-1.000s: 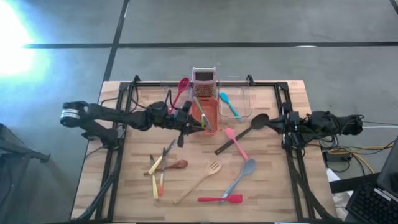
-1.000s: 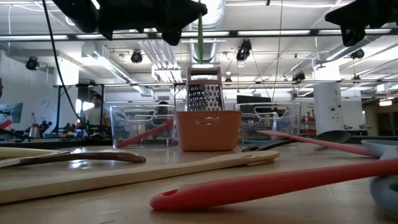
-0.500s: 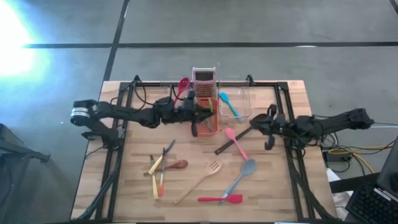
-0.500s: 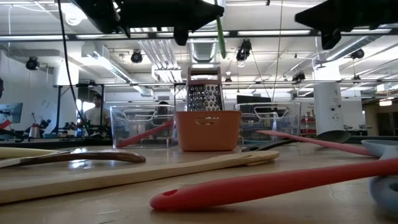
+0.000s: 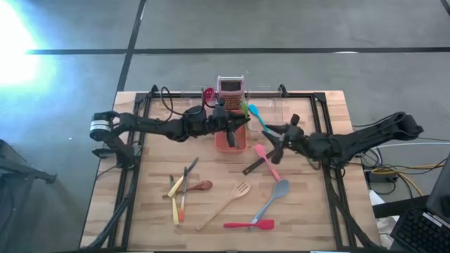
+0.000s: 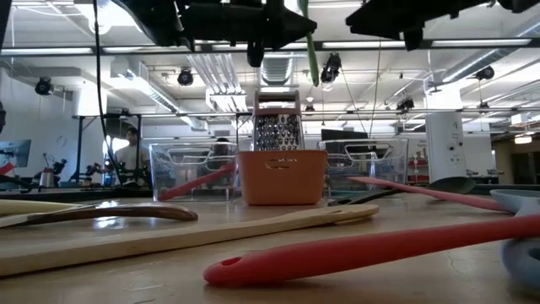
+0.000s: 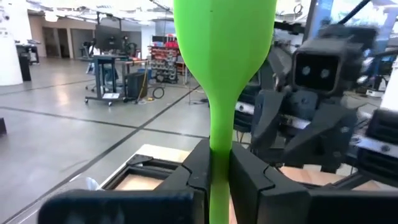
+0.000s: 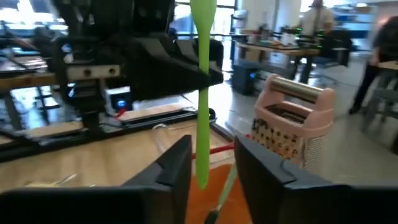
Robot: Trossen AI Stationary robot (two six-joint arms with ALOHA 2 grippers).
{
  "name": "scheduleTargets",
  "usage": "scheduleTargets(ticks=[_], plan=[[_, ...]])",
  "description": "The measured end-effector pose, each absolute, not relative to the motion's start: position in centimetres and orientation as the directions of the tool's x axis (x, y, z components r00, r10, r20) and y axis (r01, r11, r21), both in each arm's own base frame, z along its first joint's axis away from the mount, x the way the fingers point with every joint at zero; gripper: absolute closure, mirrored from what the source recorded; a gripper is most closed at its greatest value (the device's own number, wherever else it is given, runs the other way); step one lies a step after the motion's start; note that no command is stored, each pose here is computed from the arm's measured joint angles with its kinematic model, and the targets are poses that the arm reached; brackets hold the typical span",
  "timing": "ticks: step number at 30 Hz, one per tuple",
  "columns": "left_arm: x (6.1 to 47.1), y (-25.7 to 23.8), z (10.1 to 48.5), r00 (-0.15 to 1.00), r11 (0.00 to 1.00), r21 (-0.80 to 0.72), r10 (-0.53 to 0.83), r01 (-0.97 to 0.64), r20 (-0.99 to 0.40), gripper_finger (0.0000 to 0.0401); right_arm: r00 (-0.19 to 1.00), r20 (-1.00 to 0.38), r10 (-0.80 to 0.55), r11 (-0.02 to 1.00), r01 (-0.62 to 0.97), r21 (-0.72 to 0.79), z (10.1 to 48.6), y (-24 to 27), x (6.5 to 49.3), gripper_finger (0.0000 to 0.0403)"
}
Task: Pick & Place Kitchen Items
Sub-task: Put the green spatula into the right transparent bin
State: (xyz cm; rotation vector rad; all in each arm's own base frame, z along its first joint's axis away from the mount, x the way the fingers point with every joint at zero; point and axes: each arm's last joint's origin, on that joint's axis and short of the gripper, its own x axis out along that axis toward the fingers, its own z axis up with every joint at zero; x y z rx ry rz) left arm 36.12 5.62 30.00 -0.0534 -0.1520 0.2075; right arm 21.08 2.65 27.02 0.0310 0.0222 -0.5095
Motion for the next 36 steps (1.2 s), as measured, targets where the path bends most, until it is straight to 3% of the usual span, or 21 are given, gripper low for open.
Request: scheduleTargets(ticks=[5, 10, 16, 32, 36], plan=[[35.9, 5.7, 30.4, 0.962, 0.973, -0.084, 0.224, -0.213, 0.158, 0.0366, 0.863, -0.051, -0.502, 0.865, 0.503, 0.003, 27.5, 3.1, 23.3, 0.0232], [35.9, 5.7, 30.4, 0.963, 0.974, -0.086, 0.22, -0.209, 0.156, 0.0366, 0.825, -0.088, -0.558, 0.83, 0.555, -0.052, 27.4, 3.4, 25.3, 0.0219], [35.9, 5.6, 30.4, 0.967, 0.978, -0.089, 0.2, -0.187, 0.157, 0.0366, 0.751, -0.101, -0.653, 0.758, 0.647, -0.089, 27.4, 3.2, 26.9, 0.0233], [35.9, 5.5, 30.5, 0.972, 0.984, -0.09, 0.169, -0.156, 0.165, 0.0366, 0.805, -0.12, -0.582, 0.805, 0.591, 0.06, 26.8, -0.1, 28.7, 0.0264], [35.9, 5.6, 30.4, 0.972, 0.983, -0.09, 0.175, -0.163, 0.153, 0.0366, 0.797, -0.127, -0.591, 0.797, 0.601, 0.062, 26.6, -0.5, 28.9, 0.0294]])
